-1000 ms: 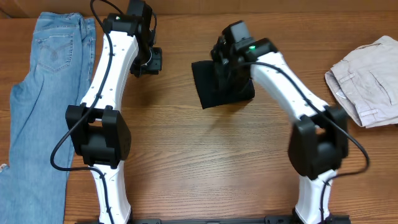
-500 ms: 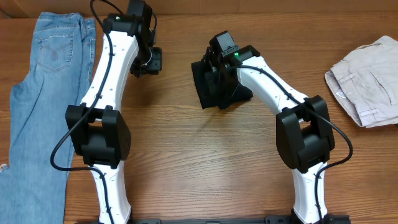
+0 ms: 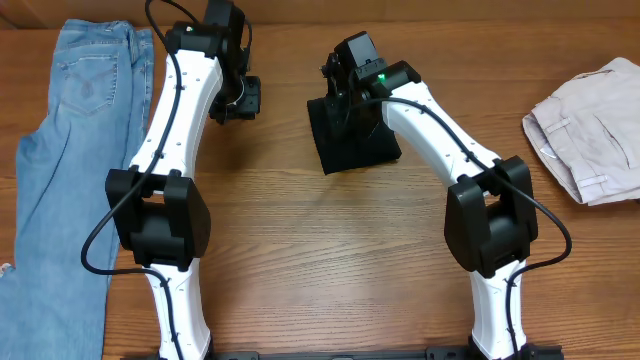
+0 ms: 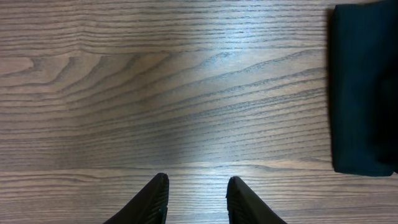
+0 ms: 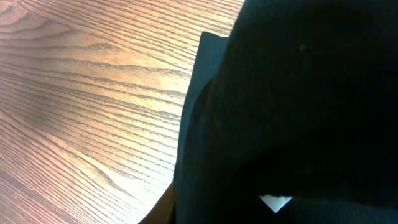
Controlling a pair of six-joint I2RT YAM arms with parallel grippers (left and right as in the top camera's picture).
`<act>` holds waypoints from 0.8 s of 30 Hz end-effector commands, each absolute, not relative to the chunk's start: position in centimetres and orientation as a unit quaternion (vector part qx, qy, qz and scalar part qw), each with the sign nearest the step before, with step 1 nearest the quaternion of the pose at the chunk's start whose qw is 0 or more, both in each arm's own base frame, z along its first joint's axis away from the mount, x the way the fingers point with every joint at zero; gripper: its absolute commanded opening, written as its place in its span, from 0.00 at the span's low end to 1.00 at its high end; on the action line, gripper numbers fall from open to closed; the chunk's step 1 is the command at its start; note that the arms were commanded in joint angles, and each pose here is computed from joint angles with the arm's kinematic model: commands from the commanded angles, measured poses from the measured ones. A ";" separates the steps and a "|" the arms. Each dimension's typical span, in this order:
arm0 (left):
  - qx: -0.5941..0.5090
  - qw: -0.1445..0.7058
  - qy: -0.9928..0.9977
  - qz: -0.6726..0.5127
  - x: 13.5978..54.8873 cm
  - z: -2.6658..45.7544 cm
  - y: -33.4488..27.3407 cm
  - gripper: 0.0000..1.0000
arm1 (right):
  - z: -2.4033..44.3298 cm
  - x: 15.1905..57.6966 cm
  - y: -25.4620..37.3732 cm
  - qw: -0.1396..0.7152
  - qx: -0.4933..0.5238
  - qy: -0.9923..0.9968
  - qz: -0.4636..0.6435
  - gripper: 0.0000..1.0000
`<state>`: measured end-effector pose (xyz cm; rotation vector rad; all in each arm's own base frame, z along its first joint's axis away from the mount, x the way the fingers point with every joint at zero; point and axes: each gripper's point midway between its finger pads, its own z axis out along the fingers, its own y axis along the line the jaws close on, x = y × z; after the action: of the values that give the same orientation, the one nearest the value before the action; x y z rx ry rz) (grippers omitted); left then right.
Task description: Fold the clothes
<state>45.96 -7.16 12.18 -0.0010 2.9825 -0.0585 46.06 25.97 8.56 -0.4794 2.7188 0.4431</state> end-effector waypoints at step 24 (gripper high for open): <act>-0.003 0.085 0.996 -0.026 45.9 12.7 -7.1 0.47 | 16.0 43.5 29.4 0.190 -0.242 0.913 0.267 0.53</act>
<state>46.01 -7.17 12.19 -0.0066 2.9804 -0.0600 42.31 29.23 7.51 -0.6505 2.7762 0.6980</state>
